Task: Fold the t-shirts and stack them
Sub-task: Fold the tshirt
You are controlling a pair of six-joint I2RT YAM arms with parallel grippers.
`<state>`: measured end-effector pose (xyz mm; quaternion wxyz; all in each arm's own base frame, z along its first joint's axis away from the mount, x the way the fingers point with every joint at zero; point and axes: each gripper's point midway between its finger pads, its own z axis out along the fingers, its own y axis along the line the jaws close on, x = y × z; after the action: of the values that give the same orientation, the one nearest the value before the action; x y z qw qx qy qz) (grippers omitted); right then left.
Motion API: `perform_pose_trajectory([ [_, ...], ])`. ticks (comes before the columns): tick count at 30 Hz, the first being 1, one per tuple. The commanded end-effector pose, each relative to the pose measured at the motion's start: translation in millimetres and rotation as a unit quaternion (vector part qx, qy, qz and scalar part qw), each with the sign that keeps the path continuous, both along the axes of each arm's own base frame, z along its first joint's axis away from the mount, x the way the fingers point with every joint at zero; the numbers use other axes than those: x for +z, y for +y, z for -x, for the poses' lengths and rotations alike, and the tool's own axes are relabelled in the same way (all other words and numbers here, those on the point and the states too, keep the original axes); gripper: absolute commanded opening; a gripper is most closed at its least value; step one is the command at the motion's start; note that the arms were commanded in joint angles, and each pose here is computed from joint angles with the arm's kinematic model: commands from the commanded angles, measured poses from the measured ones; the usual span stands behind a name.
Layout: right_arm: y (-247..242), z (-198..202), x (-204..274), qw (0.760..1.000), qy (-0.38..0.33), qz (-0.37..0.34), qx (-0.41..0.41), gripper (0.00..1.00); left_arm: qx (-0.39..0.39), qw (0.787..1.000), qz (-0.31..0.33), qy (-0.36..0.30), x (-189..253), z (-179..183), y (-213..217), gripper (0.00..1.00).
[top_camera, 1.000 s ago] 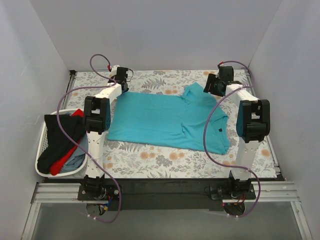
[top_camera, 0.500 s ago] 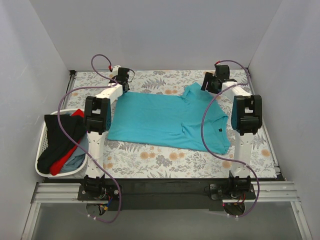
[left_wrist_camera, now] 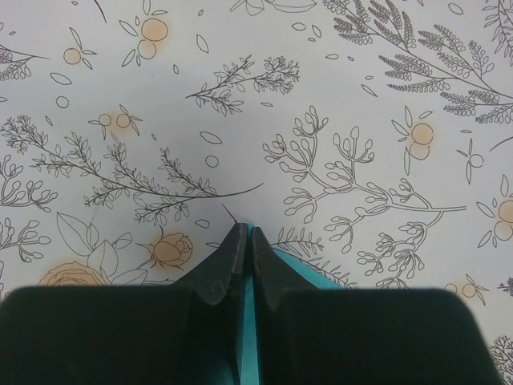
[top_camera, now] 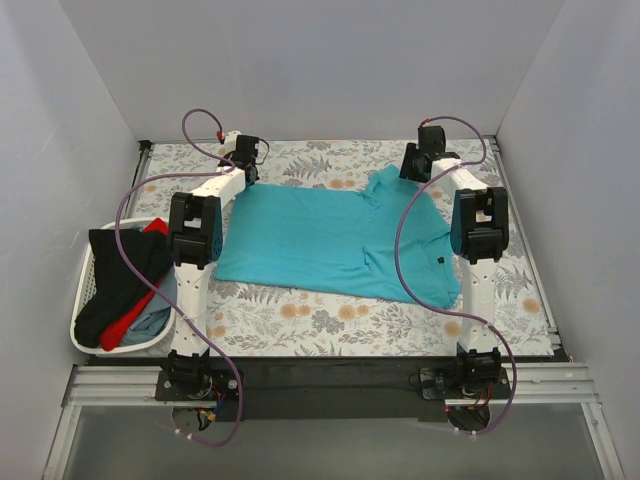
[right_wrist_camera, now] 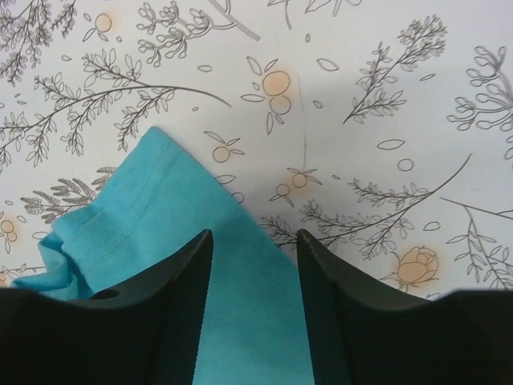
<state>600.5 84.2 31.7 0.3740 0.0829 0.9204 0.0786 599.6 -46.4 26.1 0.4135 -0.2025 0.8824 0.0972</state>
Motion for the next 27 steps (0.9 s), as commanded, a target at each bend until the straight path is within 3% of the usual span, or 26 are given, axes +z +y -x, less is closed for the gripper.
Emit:
perform_pose_trajectory([
  [1, 5.2, 9.9, -19.5, 0.999, 0.038, 0.028, -0.008, 0.51, 0.011, 1.0, -0.002, -0.016, 28.9, 2.7, 5.4, 0.0],
  [6, 11.0, 16.7, -27.4, 0.998, 0.053, 0.035, -0.006, 0.35, 0.012, 1.0, -0.003, -0.016, 27.9, 3.0, 5.3, 0.0],
  [11, 9.6, 14.3, -19.0, 0.998, 0.046, 0.04, -0.01, 0.03, 0.022, 1.0, -0.003, -0.022, 31.5, 2.0, 9.5, 0.0],
  [12, 9.2, 12.1, -15.6, 0.998, 0.041, 0.041, -0.01, 0.01, 0.024, 0.999, -0.004, -0.024, 33.1, 1.9, 10.9, 0.0],
  [27, 1.9, -27.3, 83.2, 0.997, -0.064, 0.042, -0.013, 0.01, 0.038, 0.997, 0.019, -0.072, 67.7, -21.7, 31.4, 0.0],
])
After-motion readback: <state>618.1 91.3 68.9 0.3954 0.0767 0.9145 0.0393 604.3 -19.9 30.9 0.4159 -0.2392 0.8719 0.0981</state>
